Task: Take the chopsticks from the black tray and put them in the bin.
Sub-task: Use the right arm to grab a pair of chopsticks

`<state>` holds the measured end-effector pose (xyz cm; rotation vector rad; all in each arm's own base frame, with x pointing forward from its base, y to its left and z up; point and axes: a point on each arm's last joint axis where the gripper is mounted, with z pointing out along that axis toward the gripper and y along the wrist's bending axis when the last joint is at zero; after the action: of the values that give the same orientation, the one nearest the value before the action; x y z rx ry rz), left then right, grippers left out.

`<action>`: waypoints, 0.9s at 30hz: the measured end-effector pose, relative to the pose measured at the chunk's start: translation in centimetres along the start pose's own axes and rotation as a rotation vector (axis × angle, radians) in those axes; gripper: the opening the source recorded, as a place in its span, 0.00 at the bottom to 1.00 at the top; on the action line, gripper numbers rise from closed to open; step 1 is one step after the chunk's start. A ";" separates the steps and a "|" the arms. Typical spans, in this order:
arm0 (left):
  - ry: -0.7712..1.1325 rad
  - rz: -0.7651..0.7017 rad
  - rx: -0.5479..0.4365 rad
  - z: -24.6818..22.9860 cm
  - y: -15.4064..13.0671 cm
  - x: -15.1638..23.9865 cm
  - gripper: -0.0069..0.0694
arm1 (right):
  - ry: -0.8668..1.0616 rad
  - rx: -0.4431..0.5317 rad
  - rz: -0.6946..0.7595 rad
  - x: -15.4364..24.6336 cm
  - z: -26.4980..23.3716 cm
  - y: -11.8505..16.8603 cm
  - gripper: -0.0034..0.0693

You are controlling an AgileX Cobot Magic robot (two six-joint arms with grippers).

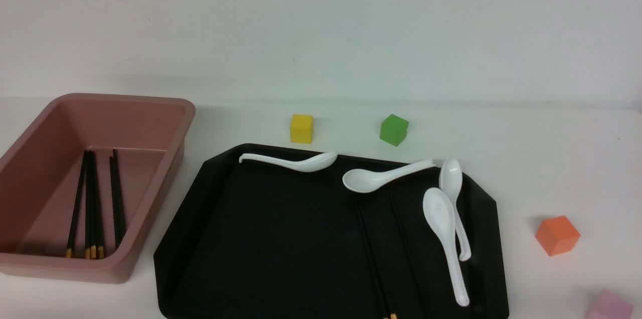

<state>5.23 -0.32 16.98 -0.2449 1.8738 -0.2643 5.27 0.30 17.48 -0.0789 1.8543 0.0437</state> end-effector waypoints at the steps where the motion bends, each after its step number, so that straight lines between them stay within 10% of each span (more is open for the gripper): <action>1: 0.000 0.000 0.000 0.0 0.0 0.0 0.21 | 0.000 0.000 0.000 0.0 0.0 0.0 0.38; 27: 0.000 0.000 0.000 0.0 0.0 0.0 0.23 | 0.000 0.000 0.000 0.0 0.0 0.0 0.38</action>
<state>5.23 -0.32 16.98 -0.2449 1.8738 -0.2643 5.27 0.30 17.48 -0.0789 1.8543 0.0437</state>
